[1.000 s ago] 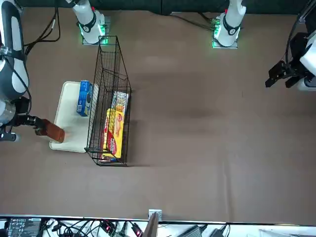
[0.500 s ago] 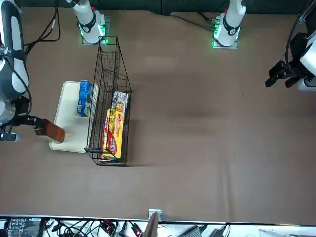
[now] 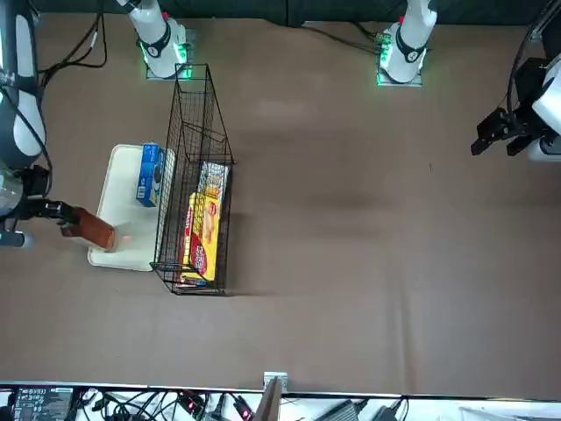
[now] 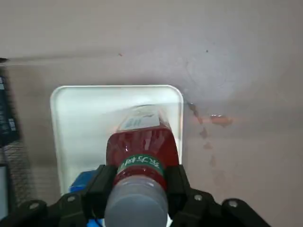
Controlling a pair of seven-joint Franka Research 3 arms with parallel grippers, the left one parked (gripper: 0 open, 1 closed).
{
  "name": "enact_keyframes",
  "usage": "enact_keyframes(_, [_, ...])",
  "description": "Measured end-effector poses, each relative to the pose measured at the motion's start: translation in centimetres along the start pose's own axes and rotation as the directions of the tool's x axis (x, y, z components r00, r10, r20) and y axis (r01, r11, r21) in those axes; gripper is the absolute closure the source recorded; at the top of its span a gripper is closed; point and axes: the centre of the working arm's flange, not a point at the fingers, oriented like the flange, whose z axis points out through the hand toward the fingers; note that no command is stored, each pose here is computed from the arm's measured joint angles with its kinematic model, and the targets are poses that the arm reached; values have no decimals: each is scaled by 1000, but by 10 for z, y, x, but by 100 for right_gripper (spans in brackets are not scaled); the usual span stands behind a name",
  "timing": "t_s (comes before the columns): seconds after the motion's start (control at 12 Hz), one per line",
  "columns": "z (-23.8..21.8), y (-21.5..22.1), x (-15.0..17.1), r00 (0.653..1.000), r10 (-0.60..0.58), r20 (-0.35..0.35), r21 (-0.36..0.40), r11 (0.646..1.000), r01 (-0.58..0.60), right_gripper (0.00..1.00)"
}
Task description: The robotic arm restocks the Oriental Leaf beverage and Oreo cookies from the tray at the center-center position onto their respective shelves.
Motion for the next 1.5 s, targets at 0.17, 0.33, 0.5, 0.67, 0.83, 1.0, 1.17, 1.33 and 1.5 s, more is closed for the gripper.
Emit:
enact_keyframes(0.17, [-20, -4, -3, 1000, 8, -8, 29, 1000, -7, 42])
enact_keyframes(0.33, [-39, -8, -5, 1000, 7, -16, 42, 999, -6, 42])
enact_keyframes(0.5, [-56, -13, -9, 1000, 6, -25, 60, 998, -4, 42])
enact_keyframes(0.67, [-75, -22, -14, 999, 12, -38, 109, 994, -8, 42])
enact_keyframes(0.83, [-100, -36, -28, 999, 24, -22, 224, 974, -19, 42])
enact_keyframes(1.0, [-111, -43, -40, 1000, 16, 13, 278, 960, -19, 42])
enact_keyframes(1.17, [-123, -46, -51, 999, 7, 37, 309, 951, -18, 42])
enact_keyframes(1.33, [-136, -47, -62, 998, -4, 55, 325, 946, -15, 42])
enact_keyframes(1.5, [-150, -48, -75, 997, -16, 72, 335, 942, -9, 42])
